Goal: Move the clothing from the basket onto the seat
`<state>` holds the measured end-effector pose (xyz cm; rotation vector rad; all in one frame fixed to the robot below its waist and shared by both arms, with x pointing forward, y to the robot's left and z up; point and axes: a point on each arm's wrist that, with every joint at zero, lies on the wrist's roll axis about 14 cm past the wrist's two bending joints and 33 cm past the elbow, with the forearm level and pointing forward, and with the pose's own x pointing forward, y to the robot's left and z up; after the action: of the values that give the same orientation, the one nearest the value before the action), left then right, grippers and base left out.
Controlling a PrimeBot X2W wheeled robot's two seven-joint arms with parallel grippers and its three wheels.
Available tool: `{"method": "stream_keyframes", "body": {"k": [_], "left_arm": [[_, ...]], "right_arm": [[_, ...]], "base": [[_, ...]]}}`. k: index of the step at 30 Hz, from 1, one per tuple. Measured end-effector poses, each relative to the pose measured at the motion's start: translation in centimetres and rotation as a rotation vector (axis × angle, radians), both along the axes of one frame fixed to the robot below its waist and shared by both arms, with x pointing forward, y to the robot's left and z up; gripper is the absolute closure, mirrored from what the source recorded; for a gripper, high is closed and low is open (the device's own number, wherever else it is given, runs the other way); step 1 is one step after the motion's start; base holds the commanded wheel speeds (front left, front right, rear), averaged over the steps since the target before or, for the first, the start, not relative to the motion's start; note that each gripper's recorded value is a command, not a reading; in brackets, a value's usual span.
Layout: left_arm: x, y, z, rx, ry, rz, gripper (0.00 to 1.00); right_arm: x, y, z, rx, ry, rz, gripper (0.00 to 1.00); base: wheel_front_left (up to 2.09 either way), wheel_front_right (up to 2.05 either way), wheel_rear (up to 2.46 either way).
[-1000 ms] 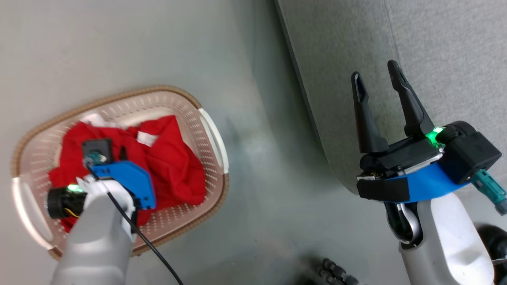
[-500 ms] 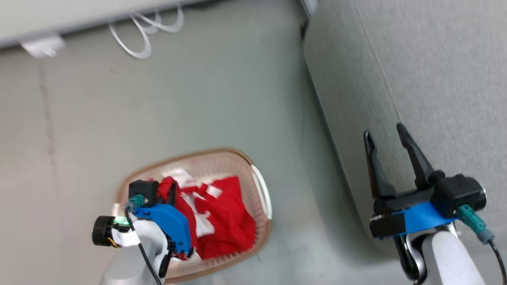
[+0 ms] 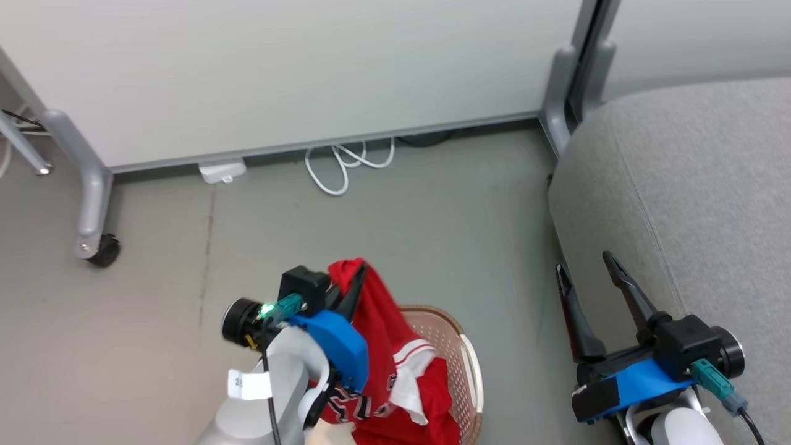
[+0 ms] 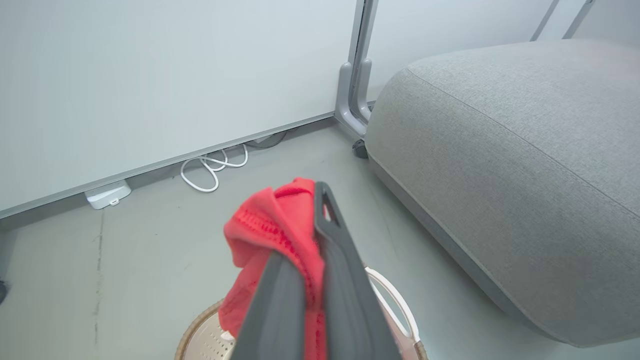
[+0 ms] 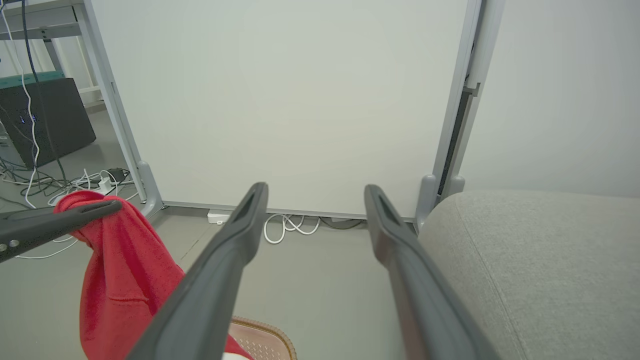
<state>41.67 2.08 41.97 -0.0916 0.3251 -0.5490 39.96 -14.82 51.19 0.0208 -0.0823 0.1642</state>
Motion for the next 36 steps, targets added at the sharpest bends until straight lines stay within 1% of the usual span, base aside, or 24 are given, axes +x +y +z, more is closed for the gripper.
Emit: {"method": "stream_keyframes", "body": {"k": [11,15,23,26,30,36], "left_arm": [[0.9,-2.5,10.9,-0.058,-0.258,-0.095,1.0],[1.1,-3.1,13.5,-0.066,-0.314,-0.111,1.0],[1.0,-4.2,14.6,-0.07,-0.334,-0.133,1.0],[1.1,-4.5,14.9,-0.074,-0.338,-0.14,1.0],[0.9,-5.1,14.7,-0.074,-0.331,-0.159,1.0],[0.7,-5.8,14.9,-0.072,-0.335,-0.185,1.0]], "right_arm": [[-1.2,3.7,2.0,0.007,-0.029,0.106,0.0],[-1.5,4.1,2.5,0.007,-0.04,0.12,0.0],[-2.0,4.1,2.6,0.008,-0.037,0.119,0.0],[-2.2,4.6,2.4,0.009,-0.025,0.136,0.0],[-2.2,6.5,1.8,0.031,0.017,0.191,0.0],[-1.1,9.7,1.5,0.055,0.071,0.289,0.0]], "base": [[0.0,0.0,0.0],[0.0,0.0,0.0],[0.0,0.0,0.0],[0.0,0.0,0.0],[0.0,0.0,0.0],[0.0,0.0,0.0]]}}
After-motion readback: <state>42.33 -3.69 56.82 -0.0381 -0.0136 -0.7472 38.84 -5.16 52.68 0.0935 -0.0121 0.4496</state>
